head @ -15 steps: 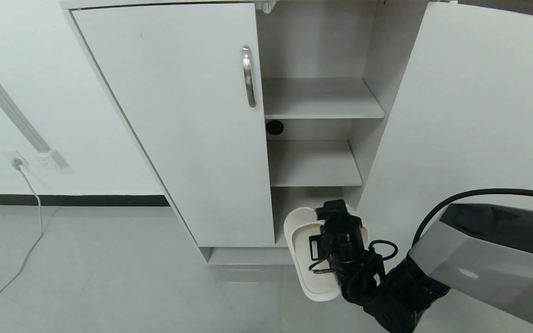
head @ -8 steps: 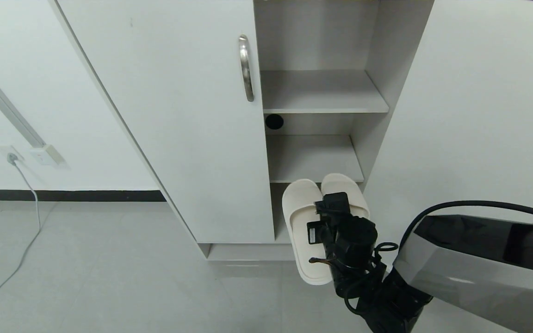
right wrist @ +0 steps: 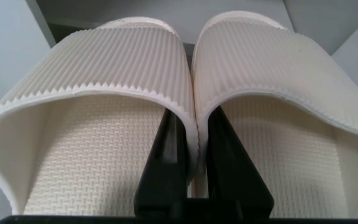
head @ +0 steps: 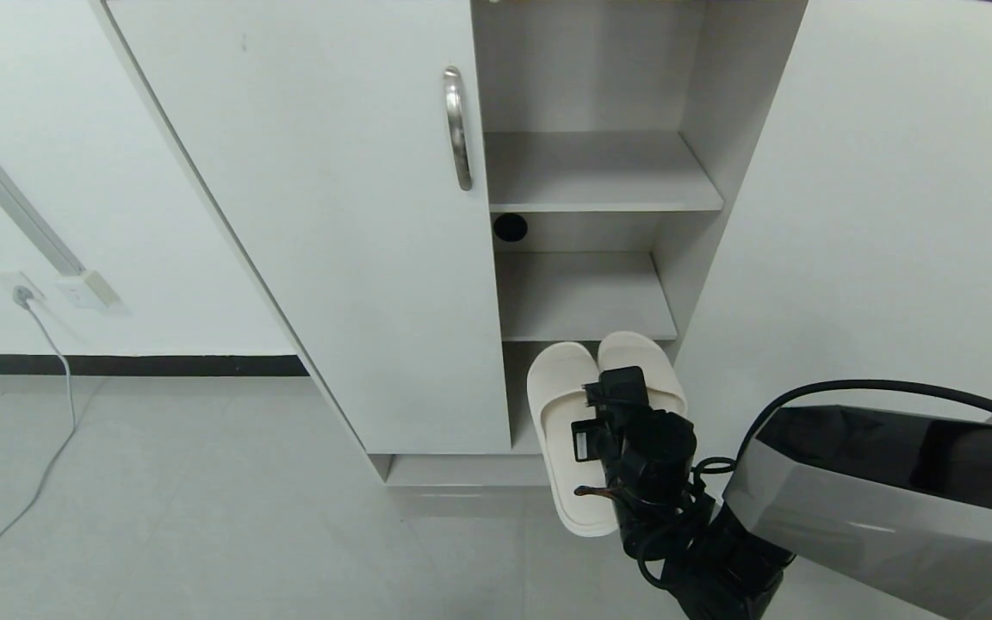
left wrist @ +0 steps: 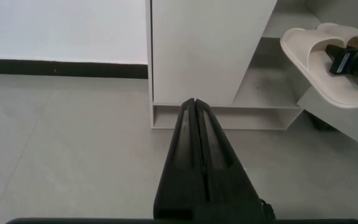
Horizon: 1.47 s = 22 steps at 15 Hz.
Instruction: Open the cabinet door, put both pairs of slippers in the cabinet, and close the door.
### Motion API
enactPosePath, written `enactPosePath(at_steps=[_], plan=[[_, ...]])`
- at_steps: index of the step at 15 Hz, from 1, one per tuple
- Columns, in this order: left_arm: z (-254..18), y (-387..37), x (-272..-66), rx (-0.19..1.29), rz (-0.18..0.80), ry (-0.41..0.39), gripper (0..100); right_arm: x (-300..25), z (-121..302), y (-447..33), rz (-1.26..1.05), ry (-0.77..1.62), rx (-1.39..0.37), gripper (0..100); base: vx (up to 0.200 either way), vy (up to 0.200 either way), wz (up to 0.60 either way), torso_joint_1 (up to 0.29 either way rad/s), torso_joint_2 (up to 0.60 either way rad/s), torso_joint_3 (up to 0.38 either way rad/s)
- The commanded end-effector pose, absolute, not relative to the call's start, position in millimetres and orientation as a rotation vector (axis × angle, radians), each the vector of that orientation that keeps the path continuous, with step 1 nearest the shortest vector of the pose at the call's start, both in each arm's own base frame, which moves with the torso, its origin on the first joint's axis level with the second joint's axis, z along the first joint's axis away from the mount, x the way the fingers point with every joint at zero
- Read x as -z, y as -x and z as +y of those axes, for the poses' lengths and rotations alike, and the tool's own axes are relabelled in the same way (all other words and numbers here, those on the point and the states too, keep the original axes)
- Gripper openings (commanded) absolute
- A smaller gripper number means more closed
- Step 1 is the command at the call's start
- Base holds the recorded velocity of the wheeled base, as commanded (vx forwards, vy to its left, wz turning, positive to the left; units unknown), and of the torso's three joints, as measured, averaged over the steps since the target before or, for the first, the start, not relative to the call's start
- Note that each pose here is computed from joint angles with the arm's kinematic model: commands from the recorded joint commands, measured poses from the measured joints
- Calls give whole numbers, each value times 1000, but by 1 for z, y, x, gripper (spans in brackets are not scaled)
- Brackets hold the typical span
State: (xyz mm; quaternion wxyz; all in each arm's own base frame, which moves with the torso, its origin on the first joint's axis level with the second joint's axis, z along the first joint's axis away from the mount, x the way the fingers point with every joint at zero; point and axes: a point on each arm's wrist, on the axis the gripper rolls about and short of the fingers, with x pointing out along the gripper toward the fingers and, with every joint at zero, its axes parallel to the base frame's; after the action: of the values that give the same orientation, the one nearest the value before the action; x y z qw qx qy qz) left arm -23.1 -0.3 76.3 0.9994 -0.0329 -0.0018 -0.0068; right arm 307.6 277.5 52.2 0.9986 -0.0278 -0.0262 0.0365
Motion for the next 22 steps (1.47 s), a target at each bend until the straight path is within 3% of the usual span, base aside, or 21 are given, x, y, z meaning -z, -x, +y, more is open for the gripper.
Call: enactPosePath(at_steps=[1, 10, 22], plan=[[0, 23, -76, 12, -3, 66, 0, -54, 278, -308, -59, 50, -72, 0, 200, 0, 0, -7, -12, 7], [0, 23, -76, 12, -3, 66, 0, -57, 274, -314, -69, 42, -58, 0, 200, 0, 0, 3, 1, 2], [0, 23, -76, 12, 0, 66, 0, -67, 289, -371, -3, -30, -54, 0, 0, 0, 0, 0, 0, 0]])
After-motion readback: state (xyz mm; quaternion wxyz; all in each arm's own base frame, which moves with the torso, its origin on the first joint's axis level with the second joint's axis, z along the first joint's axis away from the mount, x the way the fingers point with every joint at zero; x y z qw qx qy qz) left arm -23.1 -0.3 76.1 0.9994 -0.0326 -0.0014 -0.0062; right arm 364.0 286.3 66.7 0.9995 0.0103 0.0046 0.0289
